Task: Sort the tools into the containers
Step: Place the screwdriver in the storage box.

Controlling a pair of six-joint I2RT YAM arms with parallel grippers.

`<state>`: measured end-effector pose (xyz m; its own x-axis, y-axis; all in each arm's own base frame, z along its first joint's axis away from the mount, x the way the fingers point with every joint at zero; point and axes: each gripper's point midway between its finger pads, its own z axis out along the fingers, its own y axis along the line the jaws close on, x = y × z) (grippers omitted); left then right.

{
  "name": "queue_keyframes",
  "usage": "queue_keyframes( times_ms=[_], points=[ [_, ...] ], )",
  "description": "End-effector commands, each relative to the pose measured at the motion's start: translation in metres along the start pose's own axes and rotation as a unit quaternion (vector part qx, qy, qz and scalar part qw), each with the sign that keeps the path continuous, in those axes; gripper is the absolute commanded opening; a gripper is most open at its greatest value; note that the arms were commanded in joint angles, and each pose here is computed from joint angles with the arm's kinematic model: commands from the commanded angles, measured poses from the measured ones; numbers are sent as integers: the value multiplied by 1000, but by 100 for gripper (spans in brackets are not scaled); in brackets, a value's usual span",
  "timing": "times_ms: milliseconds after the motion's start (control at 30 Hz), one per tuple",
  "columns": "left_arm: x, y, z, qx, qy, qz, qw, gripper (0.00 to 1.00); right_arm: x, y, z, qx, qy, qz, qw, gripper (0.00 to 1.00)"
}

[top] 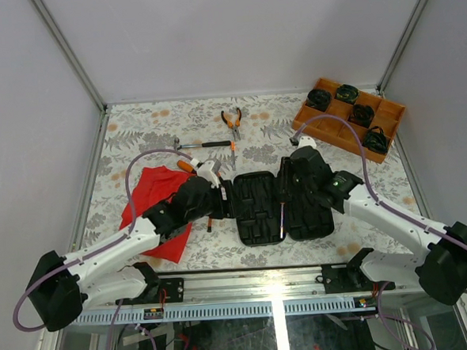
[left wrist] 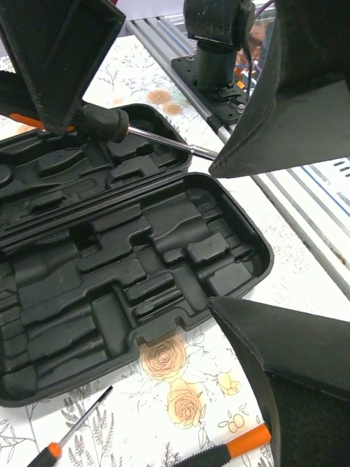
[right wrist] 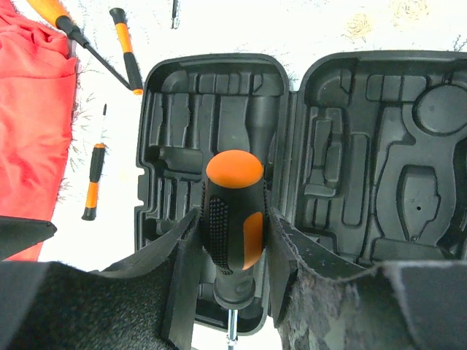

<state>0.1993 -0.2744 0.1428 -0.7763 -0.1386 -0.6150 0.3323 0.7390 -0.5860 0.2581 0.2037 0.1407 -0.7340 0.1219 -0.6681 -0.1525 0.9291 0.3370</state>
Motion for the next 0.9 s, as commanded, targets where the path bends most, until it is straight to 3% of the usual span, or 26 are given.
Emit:
queue_keyframes(
  times_ms=[0,367,867],
  points=[
    [-21,4,2,-23,-26,10,999,65,-27,17,-3,-17,-27,-5,999,0],
    [-34,26,22,-29,-33,-18,999,65,-30,25,21,-19,27,-14,999,0],
    [-20,45,39,-42,-10,-21,999,61,-16,10,70,18,137,-27,990,0]
  ],
)
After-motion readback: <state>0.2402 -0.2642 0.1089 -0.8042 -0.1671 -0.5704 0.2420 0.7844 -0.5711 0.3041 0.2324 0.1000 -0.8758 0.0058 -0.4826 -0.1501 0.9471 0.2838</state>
